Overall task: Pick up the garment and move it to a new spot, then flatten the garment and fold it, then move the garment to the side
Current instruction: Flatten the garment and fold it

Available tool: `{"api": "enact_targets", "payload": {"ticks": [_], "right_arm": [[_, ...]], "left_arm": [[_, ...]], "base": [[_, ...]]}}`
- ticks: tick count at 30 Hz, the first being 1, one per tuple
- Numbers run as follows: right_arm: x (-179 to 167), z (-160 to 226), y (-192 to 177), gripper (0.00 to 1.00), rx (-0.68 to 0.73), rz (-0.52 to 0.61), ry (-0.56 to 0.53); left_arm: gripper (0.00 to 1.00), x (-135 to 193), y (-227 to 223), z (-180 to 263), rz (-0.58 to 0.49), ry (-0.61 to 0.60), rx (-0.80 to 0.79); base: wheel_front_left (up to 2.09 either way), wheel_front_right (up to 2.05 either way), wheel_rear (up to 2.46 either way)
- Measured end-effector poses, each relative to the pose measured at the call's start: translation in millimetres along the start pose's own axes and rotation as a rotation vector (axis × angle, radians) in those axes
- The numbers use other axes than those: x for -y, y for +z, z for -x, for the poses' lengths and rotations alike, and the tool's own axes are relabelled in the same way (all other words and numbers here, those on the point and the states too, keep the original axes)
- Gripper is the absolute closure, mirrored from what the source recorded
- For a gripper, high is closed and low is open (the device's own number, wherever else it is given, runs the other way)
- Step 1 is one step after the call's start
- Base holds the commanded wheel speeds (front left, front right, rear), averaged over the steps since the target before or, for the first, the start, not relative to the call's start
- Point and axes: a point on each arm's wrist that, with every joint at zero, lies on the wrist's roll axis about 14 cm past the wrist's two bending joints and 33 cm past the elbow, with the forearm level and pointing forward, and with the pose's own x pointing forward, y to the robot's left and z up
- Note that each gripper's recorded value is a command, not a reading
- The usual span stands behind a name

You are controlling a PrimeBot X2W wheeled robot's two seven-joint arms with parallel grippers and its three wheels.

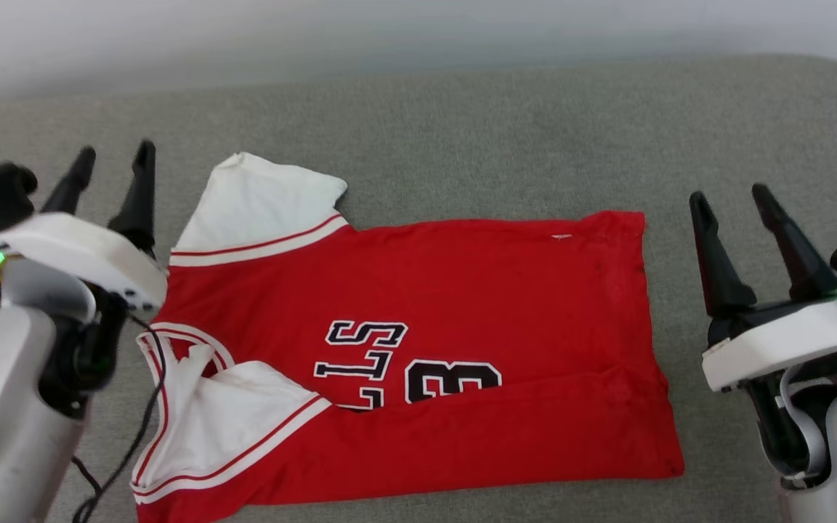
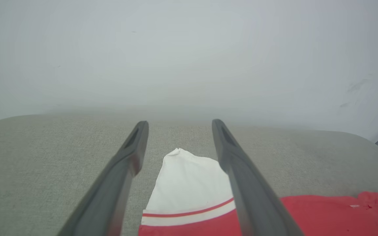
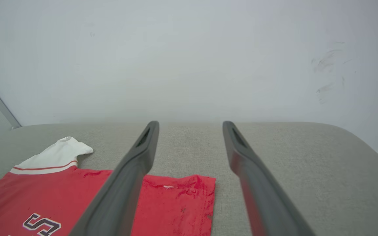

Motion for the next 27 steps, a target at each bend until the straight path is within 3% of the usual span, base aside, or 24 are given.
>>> {"api": "enact_targets", "payload": {"ticks": [4, 10, 19, 20, 23, 24, 25, 26, 27], "right_arm": [[2, -19, 4, 0.0, 0.031, 0.026, -0.005], [11, -34, -13, 0.0, 0.007, 0.053, -0.029], [32, -31, -46, 0.0, -0.068, 0.052, -0.093], [40, -31, -62, 0.0, -0.103, 0.042, -0.116], [45, -29, -74, 0.0, -0.133, 0.033, -0.132], [47, -28, -78, 0.0, -0.145, 0.031, -0.138], [49, -27, -81, 0.0, -0.154, 0.027, -0.144], [51, -26, -83, 0.0, -0.16, 0.029, -0.151], [53, -25, -84, 0.0, -0.167, 0.029, -0.157]], "left_arm": [[0.0, -1, -3, -43, -0.027, -0.047, -0.063], [0.0, -12, -40, -94, -0.076, -0.086, -0.332], [0.0, -27, -124, -112, -0.115, -0.098, -0.828], [0.0, -31, -154, -116, -0.106, -0.093, -0.95], [0.0, -33, -167, -120, -0.094, -0.087, -1.014], [0.13, -33, -172, -121, -0.087, -0.084, -1.034], [0.51, -32, -176, -122, -0.076, -0.083, -1.052], [0.64, -31, -178, -123, -0.069, -0.084, -1.068], [1.0, -30, -181, -123, -0.059, -0.084, -1.081]], "base": [[0.0, 0.0, 0.0], [0.0, 0.0, 0.0], [0.0, 0.0, 0.0], [0.0, 0.0, 0.0], [0.0, 0.0, 0.0], [0.0, 0.0, 0.0], [0.0, 0.0, 0.0], [0.0, 0.0, 0.0], [0.0, 0.0, 0.0]]}}
